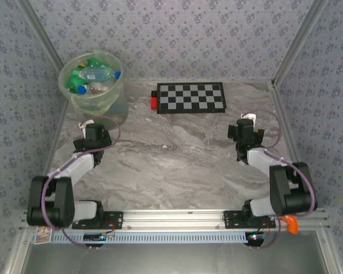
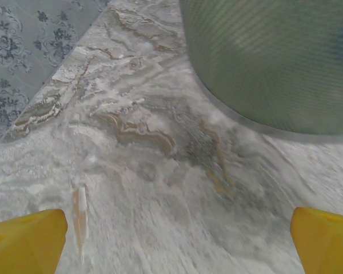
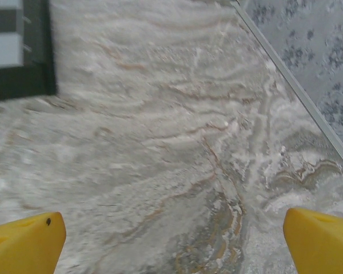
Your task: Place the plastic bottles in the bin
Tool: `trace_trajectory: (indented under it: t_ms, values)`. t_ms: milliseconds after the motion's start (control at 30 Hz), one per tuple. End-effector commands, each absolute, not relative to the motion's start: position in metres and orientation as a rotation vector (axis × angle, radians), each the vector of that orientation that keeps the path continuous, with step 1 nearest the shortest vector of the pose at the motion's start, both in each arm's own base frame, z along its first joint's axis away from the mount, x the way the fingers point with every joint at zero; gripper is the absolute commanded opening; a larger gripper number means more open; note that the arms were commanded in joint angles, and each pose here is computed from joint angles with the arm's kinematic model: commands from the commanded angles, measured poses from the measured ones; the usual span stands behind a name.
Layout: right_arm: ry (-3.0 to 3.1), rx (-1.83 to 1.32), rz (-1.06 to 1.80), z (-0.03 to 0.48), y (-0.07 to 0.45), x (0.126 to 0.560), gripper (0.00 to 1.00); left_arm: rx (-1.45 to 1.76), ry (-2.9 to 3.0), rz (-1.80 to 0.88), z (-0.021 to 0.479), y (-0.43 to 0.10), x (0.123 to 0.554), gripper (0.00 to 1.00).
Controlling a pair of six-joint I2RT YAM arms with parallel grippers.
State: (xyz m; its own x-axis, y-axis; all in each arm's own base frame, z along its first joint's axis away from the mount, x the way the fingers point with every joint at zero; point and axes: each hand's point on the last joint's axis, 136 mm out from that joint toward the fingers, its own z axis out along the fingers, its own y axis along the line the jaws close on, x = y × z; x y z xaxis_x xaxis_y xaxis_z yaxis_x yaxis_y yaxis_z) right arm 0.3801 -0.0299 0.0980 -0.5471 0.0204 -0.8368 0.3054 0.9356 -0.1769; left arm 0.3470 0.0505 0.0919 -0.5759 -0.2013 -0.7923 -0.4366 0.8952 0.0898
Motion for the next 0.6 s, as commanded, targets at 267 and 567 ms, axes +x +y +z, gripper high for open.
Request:
trace_trajectory:
  t_ms: [267, 567]
  values:
    - [1.996, 0.181, -0.211, 0.094, -0.037, 0.394, 0.99, -0.244, 1.958, 0.251, 0.103, 0.041, 0.398, 1.00]
    - [1.934, 0.121, -0.167, 0.087, -0.032, 0.388, 0.99, -0.135, 1.956, 0.111, 0.089, 0.024, 0.395, 1.00]
